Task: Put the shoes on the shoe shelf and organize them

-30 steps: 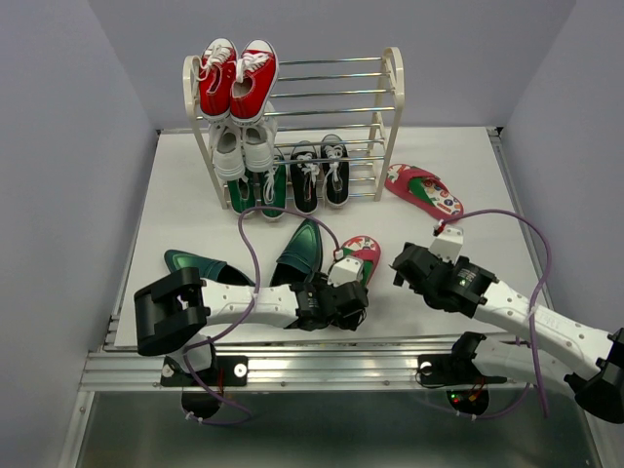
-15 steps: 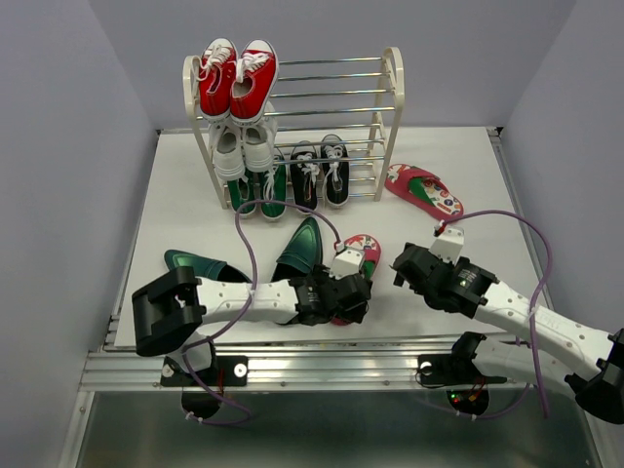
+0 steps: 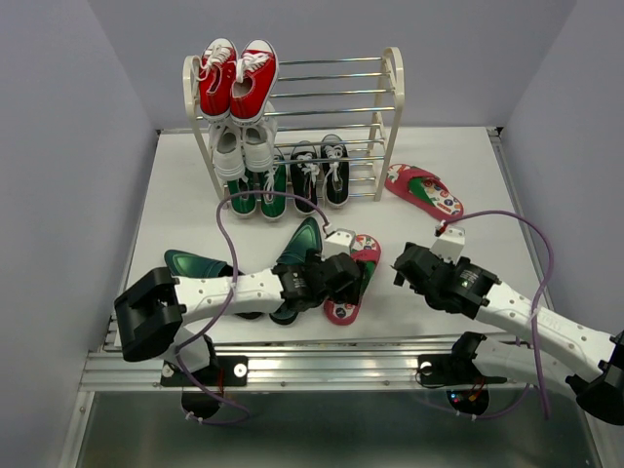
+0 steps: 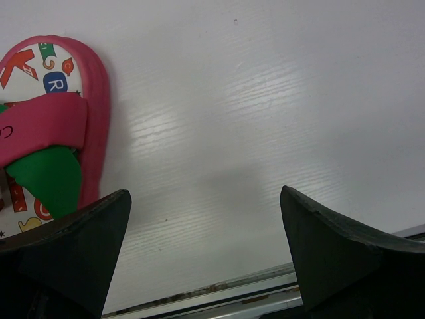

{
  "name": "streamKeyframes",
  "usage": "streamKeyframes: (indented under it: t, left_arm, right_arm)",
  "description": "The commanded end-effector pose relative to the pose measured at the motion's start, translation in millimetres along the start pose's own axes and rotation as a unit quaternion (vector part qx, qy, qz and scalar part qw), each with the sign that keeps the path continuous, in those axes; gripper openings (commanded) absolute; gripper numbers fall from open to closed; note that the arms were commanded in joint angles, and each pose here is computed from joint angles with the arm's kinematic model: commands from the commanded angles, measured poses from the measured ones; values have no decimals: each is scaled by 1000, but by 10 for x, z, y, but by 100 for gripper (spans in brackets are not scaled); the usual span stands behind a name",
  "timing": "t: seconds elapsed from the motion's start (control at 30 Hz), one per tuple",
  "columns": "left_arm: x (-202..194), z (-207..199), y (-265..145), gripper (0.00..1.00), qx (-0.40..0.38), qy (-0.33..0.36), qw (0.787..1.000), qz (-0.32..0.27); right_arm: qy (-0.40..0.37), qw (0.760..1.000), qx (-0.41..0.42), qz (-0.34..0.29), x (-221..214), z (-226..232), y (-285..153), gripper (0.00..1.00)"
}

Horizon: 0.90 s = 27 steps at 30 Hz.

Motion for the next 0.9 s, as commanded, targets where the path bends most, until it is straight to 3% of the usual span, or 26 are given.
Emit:
streamKeyframes:
  t: [0.0, 0.07, 0.1, 0.2, 0.37, 0.6, 0.87]
  left_arm:
    - [255, 60, 125, 95, -6, -14, 999, -29]
    - [310, 57, 169, 92, -7, -13, 999, -35]
    - [325, 63, 192, 83, -4, -10, 999, -35]
    - [324, 85, 272, 69, 2, -6, 1000, -27]
    - [187, 84, 274, 68, -14, -2, 1000, -2]
    - [53, 343, 323, 68, 31, -17, 999, -4]
    - [197, 258, 422, 54, 34, -25, 999, -21]
  right_arm:
    - [27, 999, 7, -29, 166, 33, -36, 100]
    - [28, 999, 7, -31, 179, 34, -40, 100]
    - [28, 999, 6, -33, 192, 33, -42, 100]
    - [27, 999, 6, -36, 222, 37, -54, 100]
    - [28, 999, 7, -38, 239, 40, -64, 100]
    - [29, 999, 7, -39, 245, 39, -63, 100]
    - [28, 999, 8, -37, 250, 60, -66, 100]
Point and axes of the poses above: each gripper's point midway between its finger pads, its own y axis out along the fingers, its own z axis along the line the jaws close on, x = y × z, the point moved 2 cm from there along -y, back along the fingers, and after that the axes turned 8 degrees about -y, right-handed, at the moved point
